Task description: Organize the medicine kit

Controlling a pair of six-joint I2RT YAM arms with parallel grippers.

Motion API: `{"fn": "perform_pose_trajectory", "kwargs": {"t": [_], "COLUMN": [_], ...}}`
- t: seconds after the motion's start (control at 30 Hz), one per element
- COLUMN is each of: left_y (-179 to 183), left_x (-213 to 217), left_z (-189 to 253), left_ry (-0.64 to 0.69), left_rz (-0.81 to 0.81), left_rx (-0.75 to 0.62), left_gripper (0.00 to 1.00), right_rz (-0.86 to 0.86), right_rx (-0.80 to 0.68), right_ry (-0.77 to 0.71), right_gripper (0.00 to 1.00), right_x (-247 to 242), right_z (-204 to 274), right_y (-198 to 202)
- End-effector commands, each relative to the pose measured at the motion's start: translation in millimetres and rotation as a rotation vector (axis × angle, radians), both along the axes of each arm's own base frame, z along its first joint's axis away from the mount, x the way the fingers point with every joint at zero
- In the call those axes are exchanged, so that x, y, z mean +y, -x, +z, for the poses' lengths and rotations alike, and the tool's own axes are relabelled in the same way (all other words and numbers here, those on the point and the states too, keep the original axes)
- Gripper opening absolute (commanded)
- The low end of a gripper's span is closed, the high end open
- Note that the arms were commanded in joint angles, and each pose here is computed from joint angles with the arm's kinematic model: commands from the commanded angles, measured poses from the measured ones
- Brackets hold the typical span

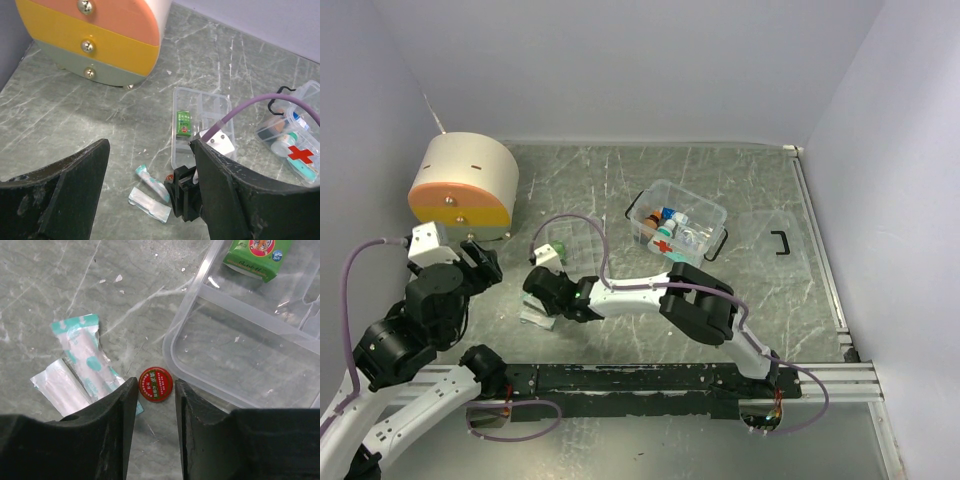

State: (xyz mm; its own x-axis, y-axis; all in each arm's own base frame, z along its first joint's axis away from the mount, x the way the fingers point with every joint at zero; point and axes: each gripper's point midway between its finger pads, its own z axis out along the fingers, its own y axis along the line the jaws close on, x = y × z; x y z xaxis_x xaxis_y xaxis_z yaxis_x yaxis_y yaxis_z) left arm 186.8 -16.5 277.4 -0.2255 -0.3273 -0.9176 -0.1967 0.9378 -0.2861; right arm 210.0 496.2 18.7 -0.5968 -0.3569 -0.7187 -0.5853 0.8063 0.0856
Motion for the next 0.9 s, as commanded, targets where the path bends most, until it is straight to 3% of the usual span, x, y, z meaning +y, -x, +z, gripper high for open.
{"fn": "perform_pose_trajectory", "kwargs": {"t": [0.0,0.23,0.5,0.67,0.87], "left_y": [1,-2,-4,-4,-5], "left_x": [14,10,7,9,8], "left_z": [-3,-4,-5,-6,-7], "left_ry": [-0.016,-0.017,-0.028,-0.033,-0.035], "left_rz": [0.087,0.077,0.066,0.078,0.072], "left_rx": [0.016,0.022,0.026,0.035,0.035], "left_gripper": [0.8,0.8,0.81,0.81,0.81], "right_rz": [0.016,0.012,0.013,0.001,0.018], "right_rx": [-0.007,0.009,0.012,-0.003,-0.013], "right_ry": [0.136,0.119,0.118,0.142,0.072], "right_gripper": [0.35,0.29,0.36,0.21,0.19], "right_x": [-25,-25,-17,-24,-20], "right_z": [-31,-33,-36,-33,3], "right_y": [4,8,5,5,10]}}
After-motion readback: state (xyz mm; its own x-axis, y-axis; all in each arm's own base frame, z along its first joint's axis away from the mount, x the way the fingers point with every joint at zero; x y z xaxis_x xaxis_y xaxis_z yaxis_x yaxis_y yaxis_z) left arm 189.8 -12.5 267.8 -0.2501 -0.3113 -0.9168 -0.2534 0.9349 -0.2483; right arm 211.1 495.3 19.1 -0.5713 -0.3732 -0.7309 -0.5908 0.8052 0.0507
